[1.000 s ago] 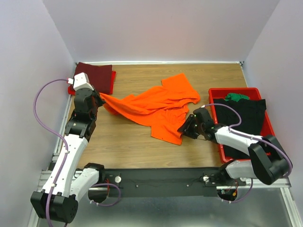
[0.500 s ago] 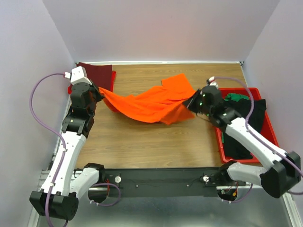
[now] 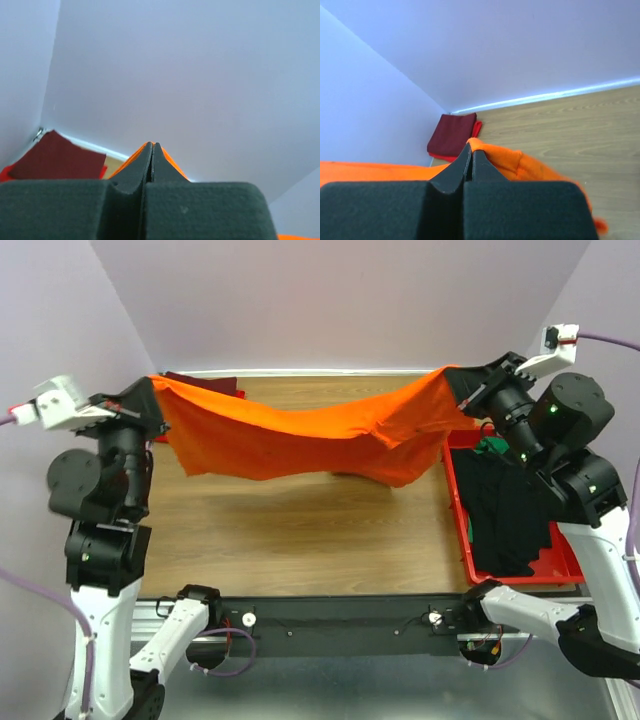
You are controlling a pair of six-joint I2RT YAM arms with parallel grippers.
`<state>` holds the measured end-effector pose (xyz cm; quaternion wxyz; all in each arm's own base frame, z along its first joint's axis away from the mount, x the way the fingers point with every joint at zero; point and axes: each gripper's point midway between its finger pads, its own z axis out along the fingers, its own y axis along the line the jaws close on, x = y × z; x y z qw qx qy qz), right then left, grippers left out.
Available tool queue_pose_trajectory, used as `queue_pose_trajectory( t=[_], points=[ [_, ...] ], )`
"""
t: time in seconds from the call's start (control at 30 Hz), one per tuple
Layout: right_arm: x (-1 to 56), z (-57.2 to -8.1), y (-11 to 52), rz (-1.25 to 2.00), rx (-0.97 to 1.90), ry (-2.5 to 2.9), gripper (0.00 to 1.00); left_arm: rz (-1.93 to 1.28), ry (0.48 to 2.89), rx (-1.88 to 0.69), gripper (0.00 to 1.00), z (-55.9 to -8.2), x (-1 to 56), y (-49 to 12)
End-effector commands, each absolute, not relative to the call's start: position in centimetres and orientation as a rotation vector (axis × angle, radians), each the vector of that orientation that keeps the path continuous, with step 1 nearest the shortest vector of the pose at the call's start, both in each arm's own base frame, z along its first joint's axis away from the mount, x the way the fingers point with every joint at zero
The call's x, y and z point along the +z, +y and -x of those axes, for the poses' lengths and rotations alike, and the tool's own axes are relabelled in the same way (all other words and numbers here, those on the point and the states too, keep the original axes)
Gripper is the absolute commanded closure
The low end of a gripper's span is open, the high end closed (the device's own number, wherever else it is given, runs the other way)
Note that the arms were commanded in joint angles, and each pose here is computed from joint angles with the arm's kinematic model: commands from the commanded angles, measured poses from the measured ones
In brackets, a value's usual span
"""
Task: Fold and stack the t-shirts
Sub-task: Flatten the tshirt out
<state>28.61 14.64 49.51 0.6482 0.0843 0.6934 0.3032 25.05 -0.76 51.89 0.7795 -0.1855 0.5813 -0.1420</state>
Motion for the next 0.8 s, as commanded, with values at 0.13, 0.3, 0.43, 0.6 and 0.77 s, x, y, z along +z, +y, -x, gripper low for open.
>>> queue_pose_trajectory(
  t=[0.13, 0.3, 0.43, 0.6, 0.77],
  points=[
    [47.0, -35.2, 16.8, -0.139, 0.498, 1.711, 1.00, 0.472, 1.201, -0.271, 1.00, -28.4, 53.1, 0.2],
    [44.8, -43.5, 18.1, -0.162, 0.419, 1.760, 1.00, 0.514, 1.261, -0.230, 1.00, -36.8, 49.5, -0.4],
    [44.6, -51.7, 17.1, -0.221, 0.348, 1.709, 1.00, 0.517, 1.206, -0.224, 1.00, -43.1, 49.7, -0.2],
    [52.6, -54.6, 15.1, -0.248, 0.392, 1.446, 1.00, 0.430, 1.119, -0.317, 1.00, -48.1, 56.0, 0.9],
    [56.0, -52.7, 12.6, -0.280, 0.382, 1.319, 1.00, 0.394, 1.117, -0.361, 1.00, -51.0, 57.9, 4.5]
  ],
)
